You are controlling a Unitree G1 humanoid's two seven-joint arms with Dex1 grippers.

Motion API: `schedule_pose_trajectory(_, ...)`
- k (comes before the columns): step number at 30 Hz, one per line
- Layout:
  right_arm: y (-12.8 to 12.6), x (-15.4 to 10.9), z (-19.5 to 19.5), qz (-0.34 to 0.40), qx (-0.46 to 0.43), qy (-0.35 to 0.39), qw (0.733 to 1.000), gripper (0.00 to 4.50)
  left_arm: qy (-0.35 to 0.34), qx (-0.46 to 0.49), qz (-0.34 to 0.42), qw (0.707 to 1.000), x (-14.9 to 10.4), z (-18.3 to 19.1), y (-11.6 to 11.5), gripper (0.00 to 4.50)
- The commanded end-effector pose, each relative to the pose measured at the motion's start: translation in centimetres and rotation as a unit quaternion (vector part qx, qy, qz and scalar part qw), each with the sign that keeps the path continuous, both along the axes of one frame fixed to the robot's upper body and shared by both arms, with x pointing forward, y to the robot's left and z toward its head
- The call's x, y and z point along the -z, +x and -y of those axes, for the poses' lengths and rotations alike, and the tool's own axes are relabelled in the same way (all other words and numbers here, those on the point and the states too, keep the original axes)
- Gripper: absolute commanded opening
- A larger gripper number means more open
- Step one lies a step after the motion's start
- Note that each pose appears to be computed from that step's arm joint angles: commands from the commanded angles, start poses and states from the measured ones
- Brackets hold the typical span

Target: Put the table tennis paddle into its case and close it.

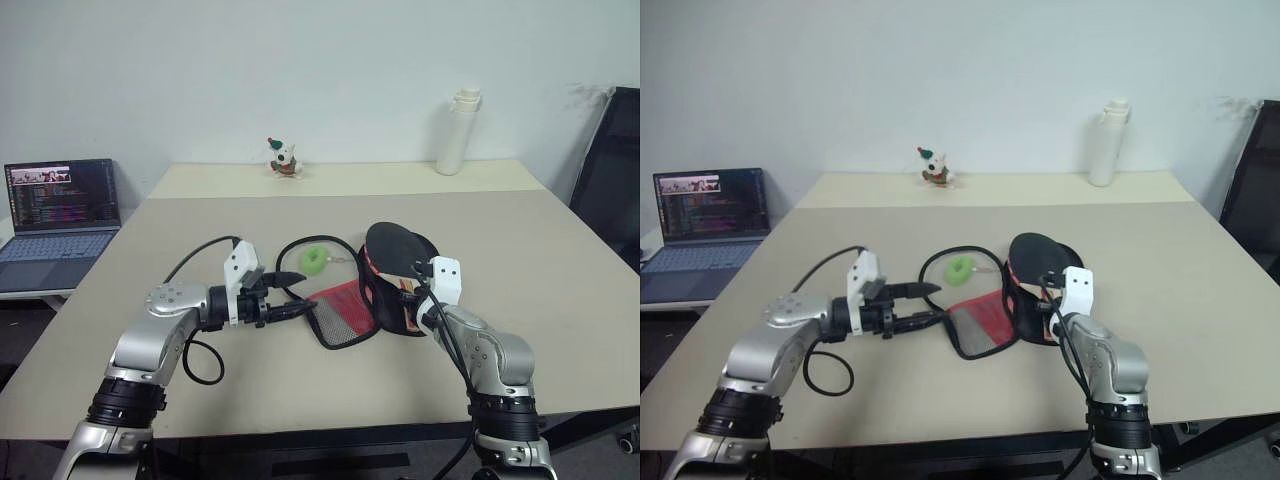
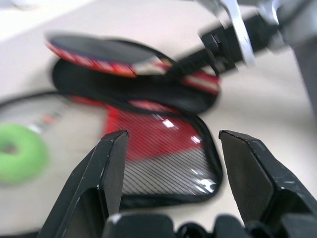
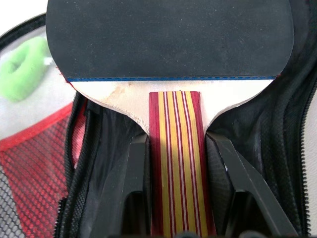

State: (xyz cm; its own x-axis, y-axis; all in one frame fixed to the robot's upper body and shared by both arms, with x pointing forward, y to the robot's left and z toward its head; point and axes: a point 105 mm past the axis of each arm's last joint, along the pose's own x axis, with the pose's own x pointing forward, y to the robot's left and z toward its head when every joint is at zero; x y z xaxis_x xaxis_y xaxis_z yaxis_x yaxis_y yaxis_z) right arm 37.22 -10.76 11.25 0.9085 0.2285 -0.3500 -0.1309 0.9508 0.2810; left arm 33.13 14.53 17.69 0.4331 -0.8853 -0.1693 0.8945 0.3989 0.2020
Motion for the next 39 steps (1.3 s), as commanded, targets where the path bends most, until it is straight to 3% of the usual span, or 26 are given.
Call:
schedule_pose_trajectory(1,0.3,-1.3,0.4,0.032,0.01,0.001,0.999,1.13,-0.013,0.005,0.026,1.0,-1.8,0.2,-0.1,3.2)
schedule_pose_trajectory(13,0.5,-0.8,1.5,0.031,0.038,-0.019,0.999,1.13,-0.009,0.01,0.023,1.0,-1.4,0.7,-0.3,3.2)
schedule_pose_trajectory(17,0.5,-0.8,1.4,0.032,0.042,-0.017,0.998,2.29,-0.006,0.009,0.022,1.0,-1.3,0.7,-0.4,3.2)
schedule_pose_trajectory(23,0.3,-1.8,0.9,0.053,0.025,-0.033,0.998,4.38,-0.003,-0.002,0.02,1.0,-1.0,0.2,-0.3,3.2)
schedule_pose_trajectory(25,0.1,-2.3,0.6,0.065,0.008,-0.036,0.997,4.45,-0.001,-0.007,0.018,1.0,-0.9,0.1,-0.2,3.2)
schedule_pose_trajectory(32,-4.3,-8.1,-1.2,0.157,-0.21,-0.027,0.965,4.45,0.069,-0.097,0.011,0.993,1.7,-3.4,1.6,3.2)
schedule_pose_trajectory(35,-5.2,-9.6,-0.1,0.173,-0.255,-0.053,0.95,4.5,0.085,-0.121,0.002,0.989,2.8,-4.4,2.3,2.6)
schedule_pose_trajectory(39,-5.2,-10.7,1.6,0.182,-0.268,-0.08,0.943,4.5,0.104,-0.157,-0.002,0.982,3.9,-5.3,3.6,1.18)
